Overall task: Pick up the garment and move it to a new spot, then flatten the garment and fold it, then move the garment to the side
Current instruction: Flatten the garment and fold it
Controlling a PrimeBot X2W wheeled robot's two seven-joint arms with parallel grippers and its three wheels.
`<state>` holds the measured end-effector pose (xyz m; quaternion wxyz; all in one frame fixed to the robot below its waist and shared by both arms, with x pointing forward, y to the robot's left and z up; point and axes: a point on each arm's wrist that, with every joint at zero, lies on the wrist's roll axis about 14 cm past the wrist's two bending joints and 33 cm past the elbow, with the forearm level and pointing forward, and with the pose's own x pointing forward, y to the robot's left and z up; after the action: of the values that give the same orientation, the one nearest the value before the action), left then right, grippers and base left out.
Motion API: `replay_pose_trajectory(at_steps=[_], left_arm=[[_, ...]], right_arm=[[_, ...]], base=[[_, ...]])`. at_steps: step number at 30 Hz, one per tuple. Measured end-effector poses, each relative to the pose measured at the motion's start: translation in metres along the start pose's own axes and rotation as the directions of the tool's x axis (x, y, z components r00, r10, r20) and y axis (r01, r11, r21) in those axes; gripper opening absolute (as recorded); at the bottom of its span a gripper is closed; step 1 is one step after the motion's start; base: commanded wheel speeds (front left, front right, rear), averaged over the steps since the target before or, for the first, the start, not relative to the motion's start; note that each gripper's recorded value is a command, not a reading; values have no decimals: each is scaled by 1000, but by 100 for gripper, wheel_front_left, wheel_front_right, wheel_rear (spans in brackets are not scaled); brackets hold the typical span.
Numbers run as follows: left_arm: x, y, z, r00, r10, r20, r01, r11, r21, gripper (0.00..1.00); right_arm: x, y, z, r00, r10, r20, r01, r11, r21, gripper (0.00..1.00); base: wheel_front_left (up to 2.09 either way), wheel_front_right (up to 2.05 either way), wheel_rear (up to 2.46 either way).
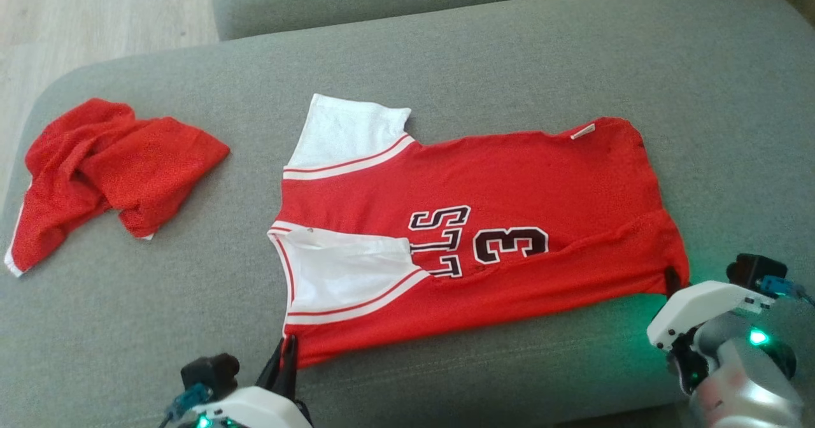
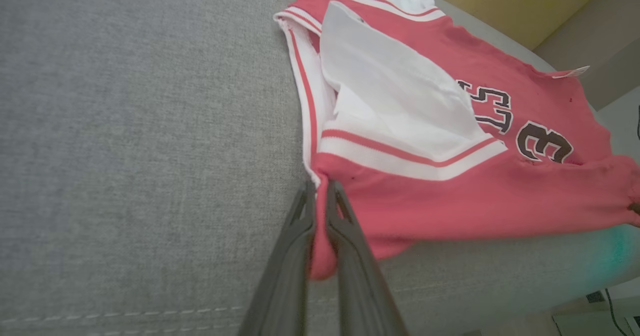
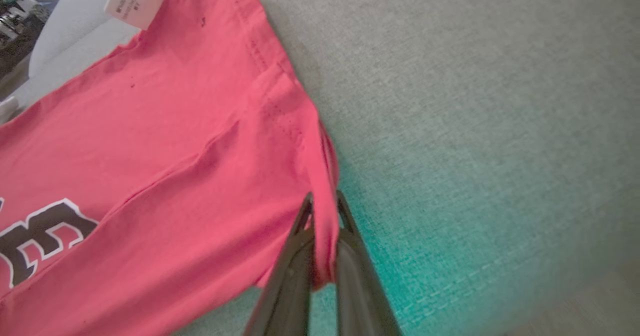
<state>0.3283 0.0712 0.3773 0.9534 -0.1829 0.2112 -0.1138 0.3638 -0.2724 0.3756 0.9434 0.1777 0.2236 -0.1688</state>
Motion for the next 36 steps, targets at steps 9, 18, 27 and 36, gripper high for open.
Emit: replay_pose_trajectory(at_steps=[9, 18, 27, 36], left_arm=[[-5, 1, 9, 999, 14, 39, -14, 1000, 12, 100], [-3, -6, 100, 946, -2, 324, 0, 1000, 4, 100], [22, -22, 103, 950, -55, 307, 44, 998, 42, 100], [132, -30, 123, 976, -140, 165, 89, 955, 283, 100]], right_arm=[[-8, -12, 25, 996, -13, 93, 20, 997, -74, 100], [-25, 55, 74, 924, 230, 304, -158, 957, -242, 100], [-44, 81, 76, 876, 322, 360, -267, 944, -193, 100], [-29, 102, 101, 838, 365, 406, -291, 928, -235, 100]], base=[[0, 0, 0], [0, 0, 0], [0, 0, 0], [0, 0, 0]])
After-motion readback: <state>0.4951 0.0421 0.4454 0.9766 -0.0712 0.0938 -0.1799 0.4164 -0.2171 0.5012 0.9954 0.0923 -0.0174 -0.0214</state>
